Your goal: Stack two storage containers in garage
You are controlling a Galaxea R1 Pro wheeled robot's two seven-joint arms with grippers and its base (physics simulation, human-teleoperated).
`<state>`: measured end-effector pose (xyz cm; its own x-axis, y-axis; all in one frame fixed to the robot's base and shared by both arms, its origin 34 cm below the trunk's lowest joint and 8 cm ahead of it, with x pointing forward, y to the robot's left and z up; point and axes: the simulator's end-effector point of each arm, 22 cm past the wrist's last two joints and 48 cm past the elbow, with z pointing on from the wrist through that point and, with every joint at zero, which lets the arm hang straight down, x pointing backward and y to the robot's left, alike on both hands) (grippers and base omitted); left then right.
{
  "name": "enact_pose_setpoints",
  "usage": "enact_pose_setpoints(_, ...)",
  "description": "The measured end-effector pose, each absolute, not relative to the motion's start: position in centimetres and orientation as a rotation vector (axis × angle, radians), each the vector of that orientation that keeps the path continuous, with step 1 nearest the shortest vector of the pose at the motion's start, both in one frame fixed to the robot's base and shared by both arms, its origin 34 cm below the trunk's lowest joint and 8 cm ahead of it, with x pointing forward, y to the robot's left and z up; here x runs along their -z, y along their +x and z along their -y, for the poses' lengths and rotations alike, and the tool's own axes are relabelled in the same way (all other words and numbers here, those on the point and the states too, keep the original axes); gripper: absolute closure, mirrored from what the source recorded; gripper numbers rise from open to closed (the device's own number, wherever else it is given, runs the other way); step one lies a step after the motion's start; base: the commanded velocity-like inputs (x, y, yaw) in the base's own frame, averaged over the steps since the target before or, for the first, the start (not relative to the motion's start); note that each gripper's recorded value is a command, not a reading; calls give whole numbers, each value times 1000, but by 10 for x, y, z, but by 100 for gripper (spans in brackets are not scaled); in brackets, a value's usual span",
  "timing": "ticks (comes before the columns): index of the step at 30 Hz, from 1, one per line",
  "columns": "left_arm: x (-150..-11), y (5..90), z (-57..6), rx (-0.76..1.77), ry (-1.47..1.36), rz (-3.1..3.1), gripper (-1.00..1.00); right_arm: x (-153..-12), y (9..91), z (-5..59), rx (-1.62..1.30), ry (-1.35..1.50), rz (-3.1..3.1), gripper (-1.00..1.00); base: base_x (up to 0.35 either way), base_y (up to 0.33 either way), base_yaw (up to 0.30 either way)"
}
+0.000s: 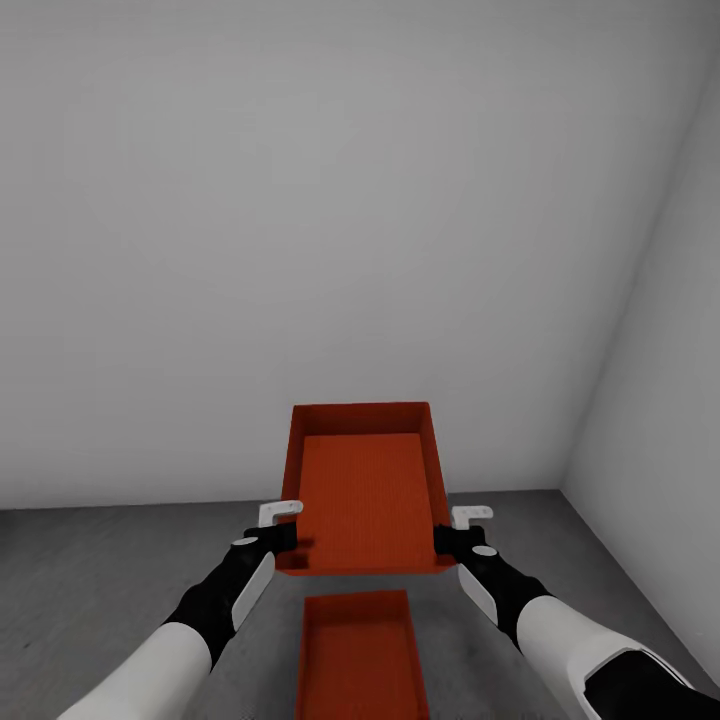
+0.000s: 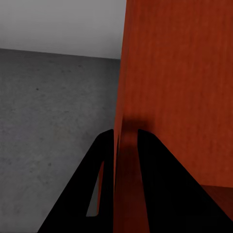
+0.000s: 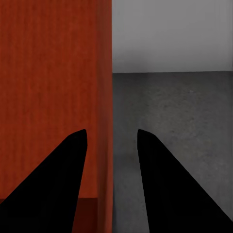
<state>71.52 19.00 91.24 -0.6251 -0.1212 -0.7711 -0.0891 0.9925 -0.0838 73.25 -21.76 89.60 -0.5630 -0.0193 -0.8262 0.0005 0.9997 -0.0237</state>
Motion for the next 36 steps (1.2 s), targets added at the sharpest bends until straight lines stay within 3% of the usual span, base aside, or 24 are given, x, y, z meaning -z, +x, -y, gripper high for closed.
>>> enact_pose_setpoints(36, -878, 709, -190, 44, -150, -2305, 100, -861, 726, 218, 27, -15, -2224, 100, 0, 0, 0)
